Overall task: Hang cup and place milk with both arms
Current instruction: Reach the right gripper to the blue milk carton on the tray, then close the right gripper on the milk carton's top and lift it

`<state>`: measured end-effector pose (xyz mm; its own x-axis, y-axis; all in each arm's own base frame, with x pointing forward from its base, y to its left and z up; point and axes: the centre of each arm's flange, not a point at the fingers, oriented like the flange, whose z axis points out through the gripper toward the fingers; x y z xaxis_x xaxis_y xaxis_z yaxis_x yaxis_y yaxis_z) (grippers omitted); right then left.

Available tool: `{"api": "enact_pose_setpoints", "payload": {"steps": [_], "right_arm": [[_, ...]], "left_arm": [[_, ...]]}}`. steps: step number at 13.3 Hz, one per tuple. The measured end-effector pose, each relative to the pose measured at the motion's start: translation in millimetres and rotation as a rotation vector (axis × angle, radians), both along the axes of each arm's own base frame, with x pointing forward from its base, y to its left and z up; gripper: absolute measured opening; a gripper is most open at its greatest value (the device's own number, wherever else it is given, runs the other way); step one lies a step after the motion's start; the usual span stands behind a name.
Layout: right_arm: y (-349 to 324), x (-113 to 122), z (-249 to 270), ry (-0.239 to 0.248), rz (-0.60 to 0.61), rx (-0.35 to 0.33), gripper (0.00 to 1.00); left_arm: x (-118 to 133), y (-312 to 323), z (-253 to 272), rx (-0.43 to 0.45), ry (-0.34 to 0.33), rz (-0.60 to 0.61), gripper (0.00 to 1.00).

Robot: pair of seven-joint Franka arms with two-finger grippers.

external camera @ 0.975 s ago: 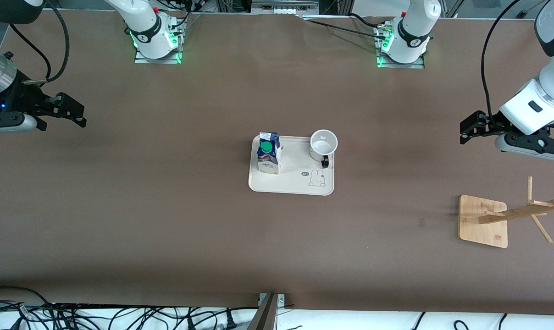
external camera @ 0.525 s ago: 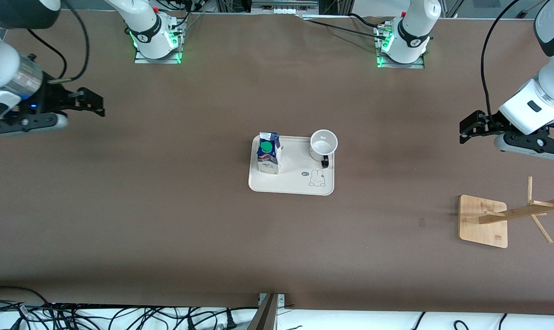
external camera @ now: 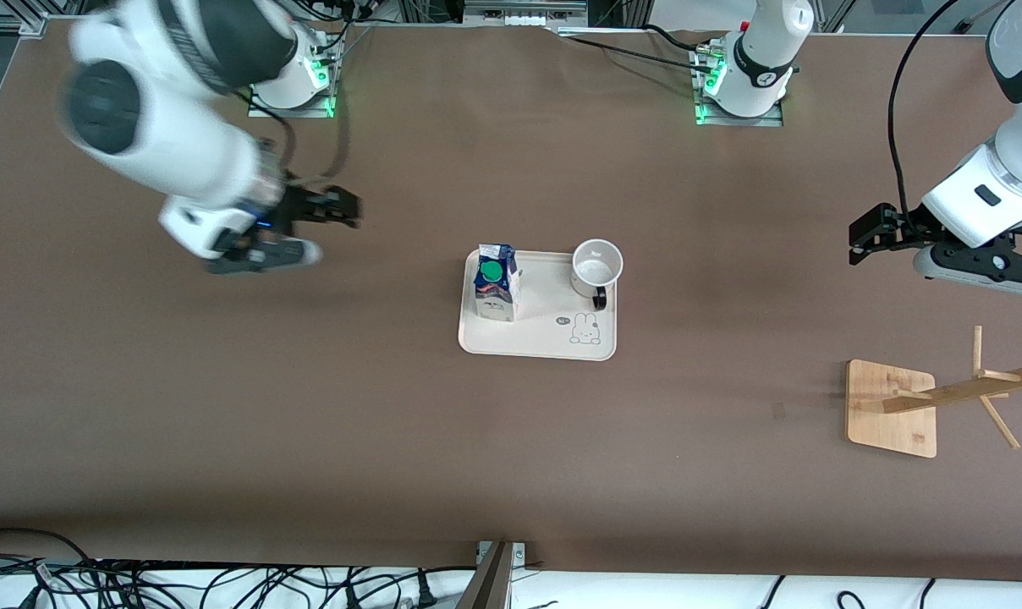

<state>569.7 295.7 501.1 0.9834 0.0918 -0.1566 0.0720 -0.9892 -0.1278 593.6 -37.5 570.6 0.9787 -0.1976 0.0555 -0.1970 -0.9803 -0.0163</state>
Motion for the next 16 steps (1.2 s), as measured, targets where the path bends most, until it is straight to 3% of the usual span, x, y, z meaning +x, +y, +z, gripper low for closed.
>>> {"api": "enact_pose_setpoints", "payload": {"steps": [4,8,16], "right_arm": [[81,7,-49,-0.046,-0.017,0.008,1.00],[151,-19,-94,-0.056,-0.075,-0.003,1.00],[206,-46,-156,-0.099,-0.113,-0.055,1.00]], "left_arm": [[0,0,0,0.000,0.002,0.000,1.00],[0,0,-1,0.000,0.004,0.000,1.00],[-1,0,-1,0.001,0.010,0.001,1.00]]}}
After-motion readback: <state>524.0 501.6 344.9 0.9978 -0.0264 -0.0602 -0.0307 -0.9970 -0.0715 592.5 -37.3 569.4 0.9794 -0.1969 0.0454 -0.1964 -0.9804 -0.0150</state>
